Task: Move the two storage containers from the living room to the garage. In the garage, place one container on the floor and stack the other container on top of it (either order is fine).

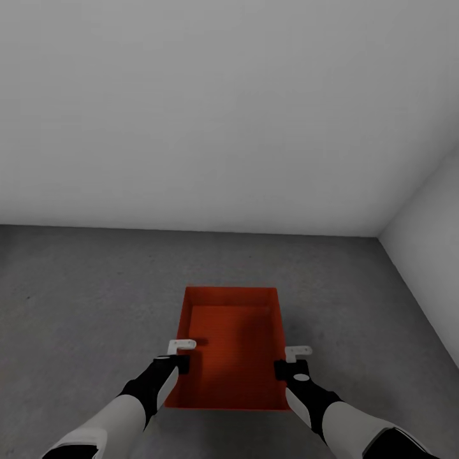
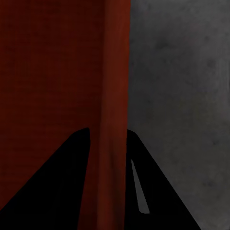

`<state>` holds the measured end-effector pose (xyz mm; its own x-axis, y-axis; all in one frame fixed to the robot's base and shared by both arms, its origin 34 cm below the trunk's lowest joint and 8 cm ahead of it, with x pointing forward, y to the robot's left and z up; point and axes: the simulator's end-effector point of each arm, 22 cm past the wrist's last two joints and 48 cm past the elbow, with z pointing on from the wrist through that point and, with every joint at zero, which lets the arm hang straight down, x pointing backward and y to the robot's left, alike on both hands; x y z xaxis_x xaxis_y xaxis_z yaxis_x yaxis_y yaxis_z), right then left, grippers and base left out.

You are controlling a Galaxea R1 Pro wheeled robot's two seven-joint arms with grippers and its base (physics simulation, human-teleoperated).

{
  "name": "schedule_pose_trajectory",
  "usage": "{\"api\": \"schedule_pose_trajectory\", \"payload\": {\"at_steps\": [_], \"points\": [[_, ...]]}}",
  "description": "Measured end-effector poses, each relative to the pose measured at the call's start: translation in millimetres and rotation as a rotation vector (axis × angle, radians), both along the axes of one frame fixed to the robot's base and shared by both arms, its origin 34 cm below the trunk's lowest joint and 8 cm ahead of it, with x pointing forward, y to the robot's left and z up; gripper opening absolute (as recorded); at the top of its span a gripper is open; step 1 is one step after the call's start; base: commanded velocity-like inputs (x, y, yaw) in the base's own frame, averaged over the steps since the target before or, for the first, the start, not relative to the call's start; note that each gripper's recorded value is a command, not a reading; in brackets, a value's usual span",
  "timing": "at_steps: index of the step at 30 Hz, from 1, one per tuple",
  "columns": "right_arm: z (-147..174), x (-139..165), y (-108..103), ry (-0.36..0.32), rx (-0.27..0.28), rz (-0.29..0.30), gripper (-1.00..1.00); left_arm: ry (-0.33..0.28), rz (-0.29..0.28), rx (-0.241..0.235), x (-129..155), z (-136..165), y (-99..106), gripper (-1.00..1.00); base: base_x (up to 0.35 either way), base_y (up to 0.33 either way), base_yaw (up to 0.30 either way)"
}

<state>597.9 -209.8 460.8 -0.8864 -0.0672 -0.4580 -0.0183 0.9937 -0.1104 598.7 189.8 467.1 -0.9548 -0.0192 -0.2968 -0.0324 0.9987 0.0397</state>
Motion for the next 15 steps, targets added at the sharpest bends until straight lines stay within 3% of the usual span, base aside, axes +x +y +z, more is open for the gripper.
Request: {"api": "schedule_pose_trajectory", "payload": {"at_steps": [15], "points": [[-25, -1, 0, -0.001, 0.0, 0.0, -1.0, -0.001, 0.0, 0.0, -1, -26, 0, -1.0, 0.0, 0.0, 0.0]]}}
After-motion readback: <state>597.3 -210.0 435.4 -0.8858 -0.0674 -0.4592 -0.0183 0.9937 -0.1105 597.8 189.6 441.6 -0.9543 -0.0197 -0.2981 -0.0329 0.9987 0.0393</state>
